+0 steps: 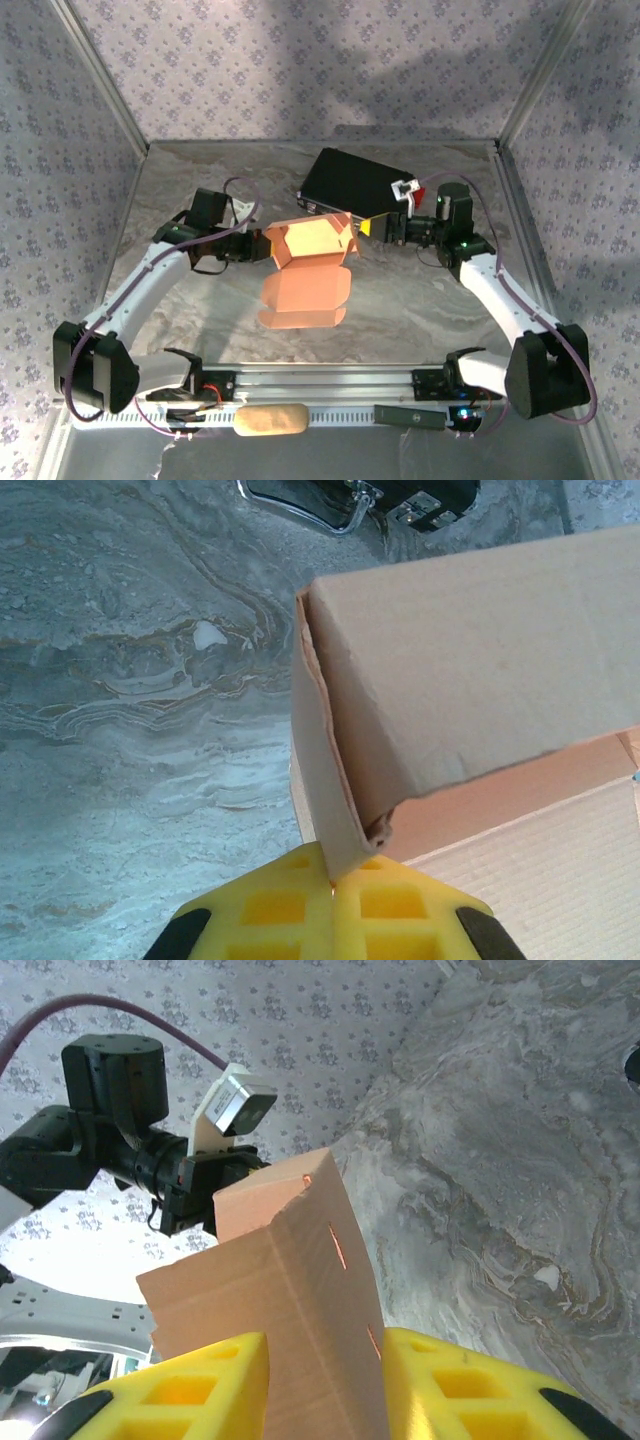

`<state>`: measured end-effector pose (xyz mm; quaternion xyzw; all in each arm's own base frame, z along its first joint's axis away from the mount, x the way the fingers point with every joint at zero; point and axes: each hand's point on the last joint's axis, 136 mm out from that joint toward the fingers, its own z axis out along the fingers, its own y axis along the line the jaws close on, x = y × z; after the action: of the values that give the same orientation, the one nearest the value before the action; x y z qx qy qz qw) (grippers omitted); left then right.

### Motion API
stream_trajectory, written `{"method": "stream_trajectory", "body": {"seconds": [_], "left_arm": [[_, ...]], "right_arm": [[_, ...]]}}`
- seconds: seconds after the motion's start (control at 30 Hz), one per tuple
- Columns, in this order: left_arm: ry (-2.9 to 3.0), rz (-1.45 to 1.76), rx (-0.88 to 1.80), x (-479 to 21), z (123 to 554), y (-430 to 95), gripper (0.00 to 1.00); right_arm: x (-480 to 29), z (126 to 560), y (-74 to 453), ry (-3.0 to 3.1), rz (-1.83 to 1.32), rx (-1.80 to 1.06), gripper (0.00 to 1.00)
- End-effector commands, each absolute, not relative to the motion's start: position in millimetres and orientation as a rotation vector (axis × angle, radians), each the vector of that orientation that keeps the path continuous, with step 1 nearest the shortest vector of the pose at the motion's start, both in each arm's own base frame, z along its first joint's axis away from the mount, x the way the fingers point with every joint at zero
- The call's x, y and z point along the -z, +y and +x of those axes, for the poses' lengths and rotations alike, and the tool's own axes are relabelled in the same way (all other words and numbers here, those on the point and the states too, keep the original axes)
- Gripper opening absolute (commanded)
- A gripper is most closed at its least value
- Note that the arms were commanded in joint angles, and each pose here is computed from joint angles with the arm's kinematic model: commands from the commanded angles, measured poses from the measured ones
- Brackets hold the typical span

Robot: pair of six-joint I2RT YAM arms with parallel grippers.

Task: Fold the paper box

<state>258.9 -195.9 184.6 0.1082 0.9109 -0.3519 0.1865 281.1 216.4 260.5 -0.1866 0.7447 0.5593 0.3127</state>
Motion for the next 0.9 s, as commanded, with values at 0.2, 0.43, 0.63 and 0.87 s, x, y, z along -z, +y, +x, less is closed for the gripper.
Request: {"method": "stream_trajectory", "body": {"seconds": [0.2, 0.43, 0.63, 0.87], "left_arm": [[2.504, 0.357, 1.035, -207.5, 259.2, -200.9, 0.0], [2.501, 0.341, 1.025, -208.1, 260.5, -199.7, 0.0], [2.493, 0.335, 1.038, -209.8, 261.4, -201.1, 0.0], [2.479, 0.331, 1.042, -211.8, 260.9, -200.9, 0.0]], "right_arm": [[-267.5, 268.0, 229.1, 1.923, -0.614, -1.506, 0.36], [-269.2, 259.4, 240.2, 1.914, -0.659, -1.517, 0.33], [-266.4, 260.1, 244.9, 1.931, -0.67, -1.48, 0.35], [-260.9, 264.3, 256.5, 1.978, -0.704, -1.407, 0.36]]}}
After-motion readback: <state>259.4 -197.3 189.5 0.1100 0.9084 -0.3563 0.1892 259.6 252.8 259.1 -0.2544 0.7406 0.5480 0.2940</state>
